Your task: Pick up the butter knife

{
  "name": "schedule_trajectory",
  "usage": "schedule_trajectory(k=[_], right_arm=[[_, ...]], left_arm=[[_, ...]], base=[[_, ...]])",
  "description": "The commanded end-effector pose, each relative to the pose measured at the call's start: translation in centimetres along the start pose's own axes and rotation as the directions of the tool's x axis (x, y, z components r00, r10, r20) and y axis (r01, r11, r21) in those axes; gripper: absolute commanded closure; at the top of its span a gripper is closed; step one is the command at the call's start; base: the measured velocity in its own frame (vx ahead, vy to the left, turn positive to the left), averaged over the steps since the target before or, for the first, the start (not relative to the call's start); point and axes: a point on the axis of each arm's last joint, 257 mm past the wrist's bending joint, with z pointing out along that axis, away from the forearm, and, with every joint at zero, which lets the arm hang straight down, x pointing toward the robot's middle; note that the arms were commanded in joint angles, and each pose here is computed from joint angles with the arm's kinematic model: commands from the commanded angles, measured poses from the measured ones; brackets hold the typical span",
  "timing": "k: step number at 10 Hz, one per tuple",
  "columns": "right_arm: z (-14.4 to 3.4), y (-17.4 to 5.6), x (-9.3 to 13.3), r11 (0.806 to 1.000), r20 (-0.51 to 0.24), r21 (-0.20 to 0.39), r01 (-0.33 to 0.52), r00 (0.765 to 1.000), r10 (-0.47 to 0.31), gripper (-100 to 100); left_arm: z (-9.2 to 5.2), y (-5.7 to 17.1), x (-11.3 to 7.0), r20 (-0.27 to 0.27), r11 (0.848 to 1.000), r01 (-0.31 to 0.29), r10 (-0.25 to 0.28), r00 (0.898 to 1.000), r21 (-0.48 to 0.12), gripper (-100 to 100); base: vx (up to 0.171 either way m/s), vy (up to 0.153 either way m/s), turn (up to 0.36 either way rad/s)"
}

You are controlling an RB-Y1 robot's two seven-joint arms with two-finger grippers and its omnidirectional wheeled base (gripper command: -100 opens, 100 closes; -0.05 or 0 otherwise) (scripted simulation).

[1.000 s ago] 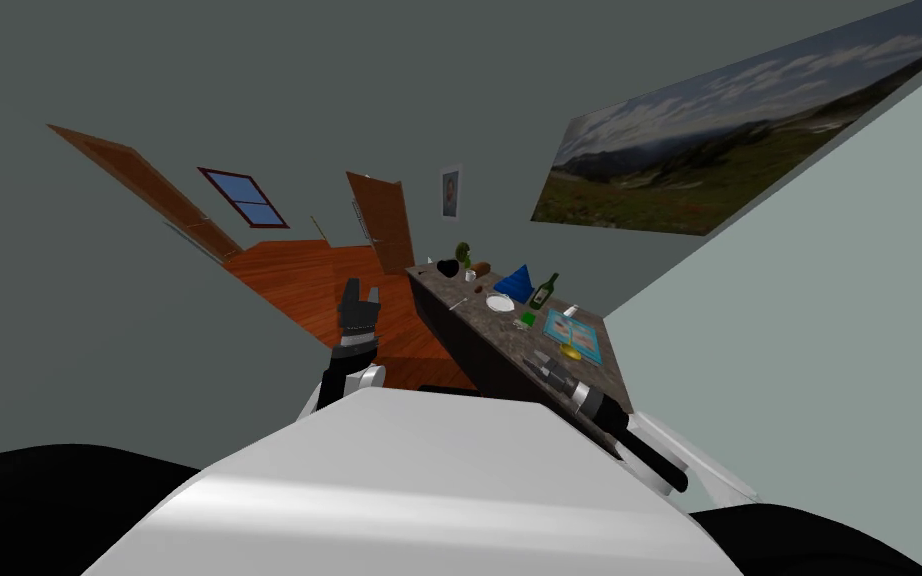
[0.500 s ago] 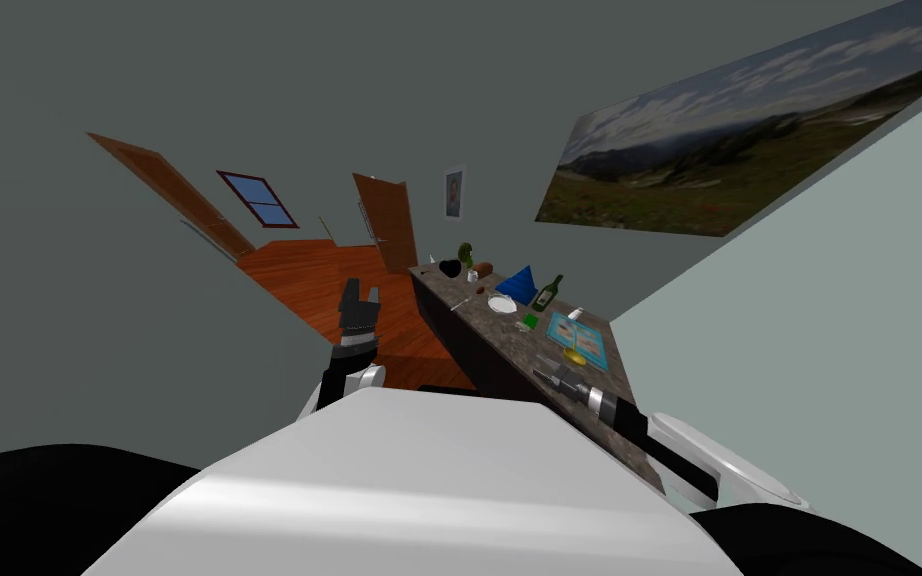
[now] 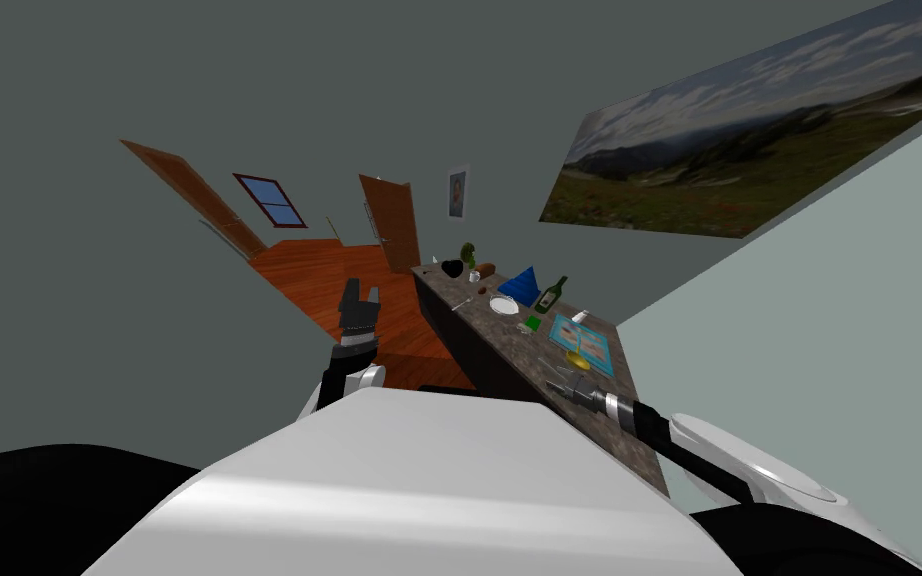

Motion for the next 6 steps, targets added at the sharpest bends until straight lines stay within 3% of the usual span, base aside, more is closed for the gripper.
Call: schedule_trajectory(k=[1, 6], right_arm=[[-1.0, -1.1, 1.5, 0.999, -0.064, 0.002, 0.042, 0.997, -0.042, -100], [-5.1, -4.5, 6.0, 0.986, -0.272, -0.016, 0.167, 0.948, -0.165, -100]], left_arm=[[0.0, 0.0, 0.0, 0.000, 1.000, 0.000, 0.000, 1.000, 0.000, 0], [0.0, 0.0, 0.0, 0.000, 1.000, 0.000, 0.000, 1.000, 0.000, 0]], base=[[0.001, -0.013, 0.042], [-0.004, -0.016, 0.054]])
